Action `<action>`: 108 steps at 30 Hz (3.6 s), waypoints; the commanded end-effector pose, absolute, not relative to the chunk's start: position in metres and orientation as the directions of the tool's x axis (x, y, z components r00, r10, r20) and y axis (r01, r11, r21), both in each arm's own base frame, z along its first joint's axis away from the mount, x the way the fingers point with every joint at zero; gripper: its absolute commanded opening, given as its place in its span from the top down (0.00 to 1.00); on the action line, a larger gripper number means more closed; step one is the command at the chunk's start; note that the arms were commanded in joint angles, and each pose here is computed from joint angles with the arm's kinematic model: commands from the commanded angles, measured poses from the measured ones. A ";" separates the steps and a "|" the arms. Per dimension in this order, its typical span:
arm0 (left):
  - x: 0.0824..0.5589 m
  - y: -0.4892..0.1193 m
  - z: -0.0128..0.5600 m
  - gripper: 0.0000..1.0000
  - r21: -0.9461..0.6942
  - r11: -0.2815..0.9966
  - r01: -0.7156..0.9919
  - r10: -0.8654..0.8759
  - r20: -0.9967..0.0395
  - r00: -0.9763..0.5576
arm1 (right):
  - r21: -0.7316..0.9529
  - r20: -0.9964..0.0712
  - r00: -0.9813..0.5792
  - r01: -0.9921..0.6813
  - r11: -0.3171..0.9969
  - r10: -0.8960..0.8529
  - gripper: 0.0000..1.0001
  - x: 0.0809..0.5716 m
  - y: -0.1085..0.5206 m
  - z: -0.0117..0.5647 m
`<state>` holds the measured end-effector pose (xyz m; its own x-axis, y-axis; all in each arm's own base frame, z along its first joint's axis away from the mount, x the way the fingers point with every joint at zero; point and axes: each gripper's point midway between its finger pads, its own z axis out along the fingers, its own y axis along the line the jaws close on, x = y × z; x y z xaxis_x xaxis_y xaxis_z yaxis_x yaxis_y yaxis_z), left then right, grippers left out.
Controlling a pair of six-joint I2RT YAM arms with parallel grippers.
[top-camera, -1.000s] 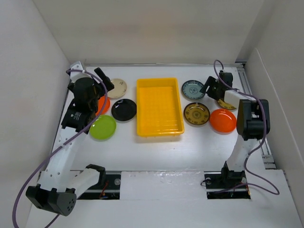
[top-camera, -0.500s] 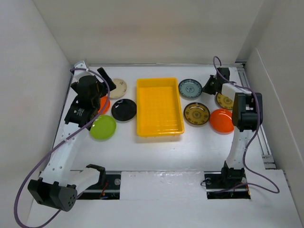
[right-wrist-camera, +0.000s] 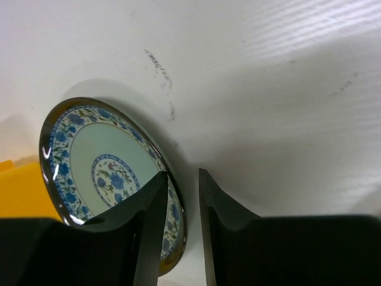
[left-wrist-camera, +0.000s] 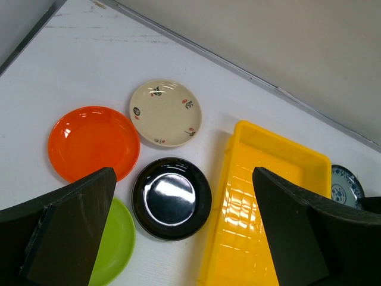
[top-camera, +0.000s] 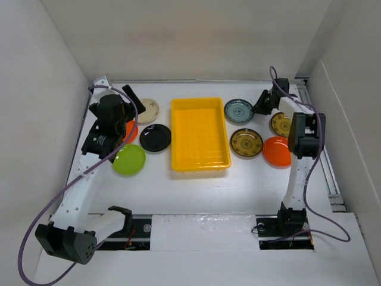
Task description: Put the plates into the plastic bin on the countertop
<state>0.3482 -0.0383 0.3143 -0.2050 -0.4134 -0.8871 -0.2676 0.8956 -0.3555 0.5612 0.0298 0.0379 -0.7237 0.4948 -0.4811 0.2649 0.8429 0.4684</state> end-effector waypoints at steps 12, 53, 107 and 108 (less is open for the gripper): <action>0.350 -0.034 0.331 0.00 -0.359 0.893 -0.270 -0.410 -0.897 -0.164 | 0.481 -0.413 -0.820 0.174 0.859 0.397 1.00 0.561 0.027 0.032; 0.287 0.076 0.138 0.00 -0.276 0.501 -0.820 -0.754 -0.605 -0.256 | 0.489 -0.685 -0.705 -0.258 0.834 0.183 1.00 0.485 0.249 0.128; 0.212 0.019 0.047 1.00 -0.342 0.281 -0.896 -0.933 -0.317 -0.172 | 0.427 -0.895 -0.400 -0.633 0.646 0.200 0.02 0.368 0.258 0.350; 0.215 0.020 0.060 1.00 -0.368 0.285 -0.885 -0.927 -0.339 -0.157 | 0.424 -0.897 -0.392 -0.637 0.644 0.203 0.02 0.366 0.257 0.354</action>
